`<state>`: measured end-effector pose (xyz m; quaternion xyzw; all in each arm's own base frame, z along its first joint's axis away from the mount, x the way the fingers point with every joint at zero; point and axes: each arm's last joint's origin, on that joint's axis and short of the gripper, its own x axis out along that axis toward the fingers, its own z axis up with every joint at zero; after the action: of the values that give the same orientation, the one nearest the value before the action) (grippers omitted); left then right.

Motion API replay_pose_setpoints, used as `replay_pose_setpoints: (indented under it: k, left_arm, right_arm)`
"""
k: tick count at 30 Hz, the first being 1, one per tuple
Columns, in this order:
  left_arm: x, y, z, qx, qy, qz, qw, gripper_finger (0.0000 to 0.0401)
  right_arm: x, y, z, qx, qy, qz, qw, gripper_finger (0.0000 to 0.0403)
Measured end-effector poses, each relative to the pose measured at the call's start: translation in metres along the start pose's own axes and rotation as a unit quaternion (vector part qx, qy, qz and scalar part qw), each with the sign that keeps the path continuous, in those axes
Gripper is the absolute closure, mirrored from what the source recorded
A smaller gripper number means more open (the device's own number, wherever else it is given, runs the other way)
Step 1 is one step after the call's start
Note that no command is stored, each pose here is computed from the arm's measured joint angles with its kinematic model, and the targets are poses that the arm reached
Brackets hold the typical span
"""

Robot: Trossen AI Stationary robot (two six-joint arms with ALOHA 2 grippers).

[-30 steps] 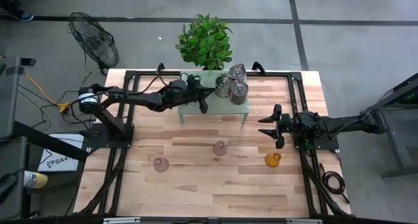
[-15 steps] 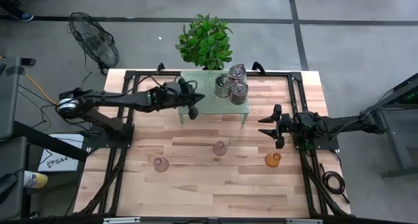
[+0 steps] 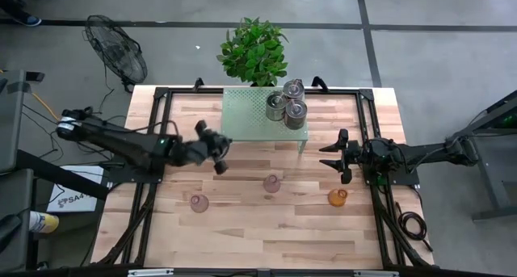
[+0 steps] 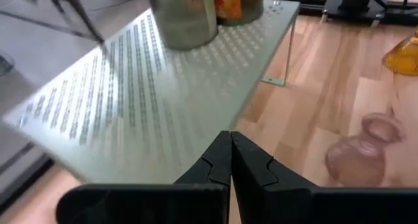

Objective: Pick & Place candle stick holders
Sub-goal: Put the left pink glass candle holder on the shelf

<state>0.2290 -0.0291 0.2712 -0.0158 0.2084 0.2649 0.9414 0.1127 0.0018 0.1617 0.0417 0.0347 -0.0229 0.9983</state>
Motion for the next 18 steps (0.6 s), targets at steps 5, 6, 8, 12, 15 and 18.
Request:
replay_pose_setpoints:
  k: [5, 6, 8, 12, 15, 18]
  left_arm:
    - [-0.023, -0.015, -0.024, -0.035, -0.01, 0.002, 0.999, 0.0401]
    - [-0.028, -0.019, -0.029, -0.039, -0.013, 0.003, 0.999, 0.0401]
    - [-0.038, -0.025, -0.039, -0.047, -0.018, 0.004, 0.999, 0.0401]
    - [-0.057, -0.035, -0.055, -0.055, -0.017, -0.016, 0.998, 0.0401]
    - [-0.072, -0.04, -0.065, -0.066, -0.024, -0.028, 0.997, 0.0401]
    - [-0.087, -0.043, -0.072, -0.082, -0.045, -0.034, 0.995, 0.0401]
  right_arm:
    - [0.0, 0.0, 0.0, 0.0, 0.001, 0.0, 1.0, 0.0217]
    - [0.0, 0.0, 0.0, 0.0, 0.0, 0.0, 1.0, 0.0217]
    - [0.0, 0.0, 0.0, 0.0, 0.0, 0.0, 1.0, 0.0217]
    - [0.0, 0.0, 0.0, 0.0, 0.001, 0.0, 1.0, 0.0217]
    - [0.0, 0.0, 0.0, 0.0, 0.001, 0.0, 1.0, 0.0217]
    - [0.0, 0.0, 0.0, 0.0, 0.001, 0.0, 1.0, 0.0217]
